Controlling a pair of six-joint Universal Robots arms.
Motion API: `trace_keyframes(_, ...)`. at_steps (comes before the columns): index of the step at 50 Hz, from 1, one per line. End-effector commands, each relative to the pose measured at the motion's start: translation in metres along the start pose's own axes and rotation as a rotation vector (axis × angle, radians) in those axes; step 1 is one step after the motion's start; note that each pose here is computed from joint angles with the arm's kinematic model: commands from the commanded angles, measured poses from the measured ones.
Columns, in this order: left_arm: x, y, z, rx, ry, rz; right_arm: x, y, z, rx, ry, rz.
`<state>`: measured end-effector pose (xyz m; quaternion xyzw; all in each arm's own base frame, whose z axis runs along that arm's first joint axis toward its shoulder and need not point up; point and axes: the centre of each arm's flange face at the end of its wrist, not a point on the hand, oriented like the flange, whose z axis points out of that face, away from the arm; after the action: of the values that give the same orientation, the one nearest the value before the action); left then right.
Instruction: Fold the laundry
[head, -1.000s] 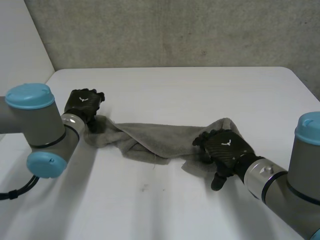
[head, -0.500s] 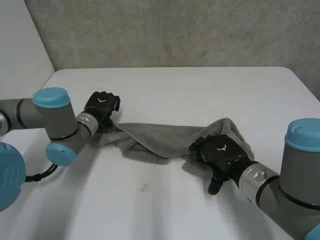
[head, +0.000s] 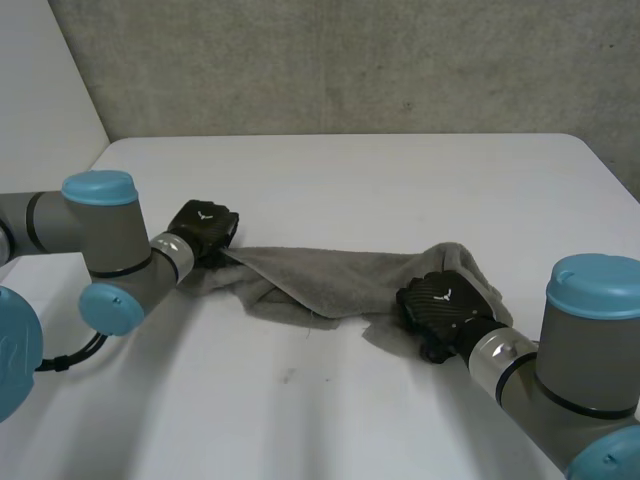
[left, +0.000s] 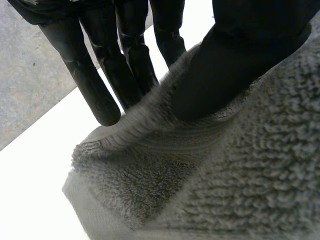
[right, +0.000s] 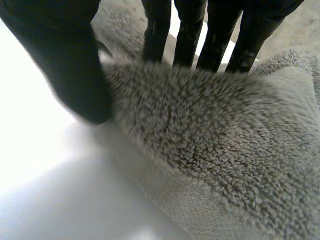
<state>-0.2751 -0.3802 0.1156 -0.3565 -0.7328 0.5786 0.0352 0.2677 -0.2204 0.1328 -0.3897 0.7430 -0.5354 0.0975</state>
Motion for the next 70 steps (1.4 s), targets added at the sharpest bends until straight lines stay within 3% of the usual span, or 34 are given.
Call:
trace_keyframes(1, -0.004, -0.012, -0.006, 0.03, -0.015, 0.007, 0.018, -0.003, 0.01, -0.016, 0.145, -0.231)
trace_keyframes(5, -0.013, -0.03, -0.003, 0.099, -0.046, 0.022, 0.036, -0.031, 0.017, 0.058, 0.243, -0.339)
trace_keyframes(7, -0.038, -0.069, 0.005, 0.254, -0.152, 0.054, 0.077, -0.083, 0.025, 0.225, 0.397, -0.378)
trace_keyframes(8, -0.038, -0.069, 0.005, 0.255, -0.152, 0.054, 0.077, -0.083, 0.025, 0.226, 0.398, -0.378)
trace_keyframes(10, -0.069, -0.12, 0.004, 0.437, -0.31, 0.068, 0.129, -0.141, 0.023, 0.394, 0.566, -0.38)
trace_keyframes(11, -0.07, -0.12, 0.004, 0.438, -0.311, 0.068, 0.129, -0.141, 0.022, 0.394, 0.567, -0.38)
trace_keyframes(12, -0.087, -0.149, -0.003, 0.537, -0.405, 0.062, 0.149, -0.169, 0.018, 0.489, 0.626, -0.369)
trace_keyframes(13, -0.087, -0.149, -0.003, 0.538, -0.406, 0.062, 0.161, -0.193, 0.012, 0.594, 0.651, -0.343)
trace_keyframes(15, -0.116, -0.199, -0.028, 0.724, -0.551, 0.001, 0.169, -0.211, 0.007, 0.702, 0.645, -0.313)
trace_keyframes(16, -0.116, -0.2, -0.028, 0.725, -0.552, 0.0, 0.17, -0.212, 0.007, 0.703, 0.645, -0.313)
trace_keyframes(19, -0.13, -0.239, -0.065, 0.877, -0.581, -0.104, 0.194, -0.236, -0.01, 0.935, 0.579, -0.176)
trace_keyframes(21, -0.128, -0.238, -0.069, 0.868, -0.566, -0.123, 0.197, -0.233, -0.012, 0.935, 0.561, -0.131)
trace_keyframes(26, -0.113, -0.206, -0.066, 0.74, -0.518, -0.147, 0.189, -0.184, 0.011, 0.744, 0.464, -0.02)
trace_keyframes(29, -0.09, -0.158, -0.06, 0.572, -0.46, -0.161, 0.188, -0.161, 0.018, 0.671, 0.439, -0.004)
trace_keyframes(31, -0.069, -0.118, -0.061, 0.443, -0.41, -0.17, 0.187, -0.123, 0.028, 0.569, 0.378, 0.024)
trace_keyframes(34, -0.057, -0.097, -0.063, 0.374, -0.38, -0.175, 0.185, -0.084, 0.036, 0.476, 0.309, 0.061)
trace_keyframes(36, -0.032, -0.053, -0.07, 0.234, -0.314, -0.184, 0.181, -0.065, 0.039, 0.431, 0.272, 0.078)
trace_keyframes(44, 0.019, 0.01, -0.099, 0.006, -0.19, -0.125, 0.168, -0.006, 0.034, 0.255, 0.164, 0.194)
trace_keyframes(48, 0.037, 0.008, -0.112, -0.007, -0.143, -0.036, 0.164, 0.006, 0.022, 0.135, 0.146, 0.269)
trace_keyframes(54, 0.037, -0.013, -0.127, 0.025, -0.137, 0.002, 0.165, 0.008, 0.0, 0.01, 0.153, 0.319)
trace_keyframes(64, 0.027, -0.094, -0.167, 0.204, -0.152, 0.023, 0.17, -0.032, -0.037, 0.085, 0.33, 0.282)
trace_keyframes(70, 0.027, -0.127, -0.192, 0.251, -0.133, 0.029, 0.128, -0.061, -0.056, 0.161, 0.27, 0.27)
